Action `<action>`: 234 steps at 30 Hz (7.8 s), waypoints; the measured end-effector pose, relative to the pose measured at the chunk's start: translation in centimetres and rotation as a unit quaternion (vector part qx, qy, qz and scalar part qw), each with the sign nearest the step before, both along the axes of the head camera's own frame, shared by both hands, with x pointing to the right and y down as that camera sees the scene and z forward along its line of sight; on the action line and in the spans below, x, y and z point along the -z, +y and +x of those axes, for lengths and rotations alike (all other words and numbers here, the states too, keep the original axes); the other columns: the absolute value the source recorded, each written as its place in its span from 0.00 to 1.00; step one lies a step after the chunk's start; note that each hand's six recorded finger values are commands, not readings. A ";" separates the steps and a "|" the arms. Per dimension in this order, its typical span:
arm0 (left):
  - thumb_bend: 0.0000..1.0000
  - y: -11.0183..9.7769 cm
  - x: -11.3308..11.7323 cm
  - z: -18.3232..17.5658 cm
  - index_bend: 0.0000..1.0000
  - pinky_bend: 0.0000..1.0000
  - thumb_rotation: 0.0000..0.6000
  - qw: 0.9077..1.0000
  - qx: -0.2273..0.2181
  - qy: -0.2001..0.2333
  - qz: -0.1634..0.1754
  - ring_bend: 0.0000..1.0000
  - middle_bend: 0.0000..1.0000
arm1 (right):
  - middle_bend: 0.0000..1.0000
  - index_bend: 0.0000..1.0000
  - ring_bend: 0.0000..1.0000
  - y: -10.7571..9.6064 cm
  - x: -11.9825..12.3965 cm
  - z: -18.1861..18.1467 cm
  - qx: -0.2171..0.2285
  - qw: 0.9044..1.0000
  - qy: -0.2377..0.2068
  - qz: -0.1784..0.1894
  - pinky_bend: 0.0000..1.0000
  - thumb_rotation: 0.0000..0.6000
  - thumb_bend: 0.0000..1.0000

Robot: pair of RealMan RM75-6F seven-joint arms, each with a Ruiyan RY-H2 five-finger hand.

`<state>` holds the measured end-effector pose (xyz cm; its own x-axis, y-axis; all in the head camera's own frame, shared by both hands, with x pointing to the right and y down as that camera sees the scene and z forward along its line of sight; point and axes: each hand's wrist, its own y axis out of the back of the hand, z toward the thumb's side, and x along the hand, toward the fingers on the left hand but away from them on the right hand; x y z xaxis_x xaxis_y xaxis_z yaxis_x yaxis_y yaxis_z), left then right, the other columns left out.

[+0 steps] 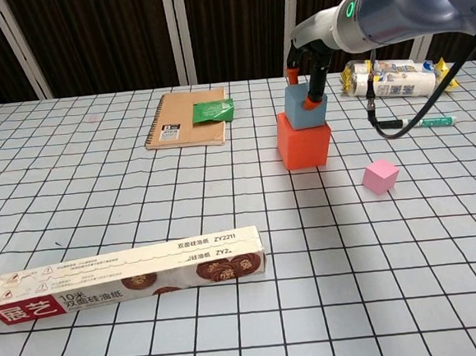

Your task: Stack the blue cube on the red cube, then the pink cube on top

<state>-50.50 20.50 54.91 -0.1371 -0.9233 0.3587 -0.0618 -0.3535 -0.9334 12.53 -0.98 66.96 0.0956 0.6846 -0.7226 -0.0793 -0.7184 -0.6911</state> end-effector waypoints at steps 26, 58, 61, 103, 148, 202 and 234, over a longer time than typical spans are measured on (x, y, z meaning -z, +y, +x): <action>0.11 0.0 0.0 0.0 0.03 0.00 1.00 1.000 0.000 0.000 0.000 0.00 0.00 | 0.00 0.37 0.04 0.2 -0.1 0.0 0.004 1.000 0.003 -0.007 0.00 1.00 0.34; 0.11 0.0 -0.2 0.3 0.04 0.00 1.00 1.000 -0.007 0.001 -0.003 0.00 0.00 | 0.00 0.15 0.02 0.9 2.0 4.5 0.002 0.999 0.034 -0.013 0.00 1.00 0.31; 0.11 0.1 -0.1 0.5 0.05 0.00 1.00 1.000 -0.009 0.003 -0.003 0.00 0.00 | 0.00 0.15 0.02 1.2 2.7 6.7 -0.009 0.999 0.041 -0.009 0.00 1.00 0.31; 0.11 0.4 -0.3 1.0 0.05 0.00 1.00 1.000 -0.013 -0.010 -0.002 0.00 0.00 | 0.00 0.32 0.01 10.6 -2.4 13.8 0.063 0.997 -0.048 -0.015 0.00 1.00 0.31; 0.11 0.4 -0.7 1.3 0.05 0.00 1.00 1.000 -0.002 -0.027 -0.003 0.00 0.00 | 0.00 0.44 0.01 9.7 -5.7 12.5 0.080 0.993 -0.074 -0.036 0.00 1.00 0.31; 0.11 0.4 0.2 0.6 0.05 0.00 1.00 1.000 -0.007 0.003 -0.001 0.00 0.00 | 0.00 0.53 0.01 0.2 7.7 4.4 -0.010 0.999 0.019 0.024 0.00 1.00 0.43; 0.11 0.1 -0.3 0.3 0.05 0.00 1.00 1.000 0.002 -0.006 -0.004 0.00 0.00 | 0.00 0.53 0.01 -2.2 4.2 -0.1 -0.036 0.999 0.010 0.002 0.00 1.00 0.44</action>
<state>-50.19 20.60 55.17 -0.1448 -0.9196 0.3652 -0.0513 -0.3616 -0.9309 12.48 -3.21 62.72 0.0313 0.6922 -0.7211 -0.0403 -0.7200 -0.6929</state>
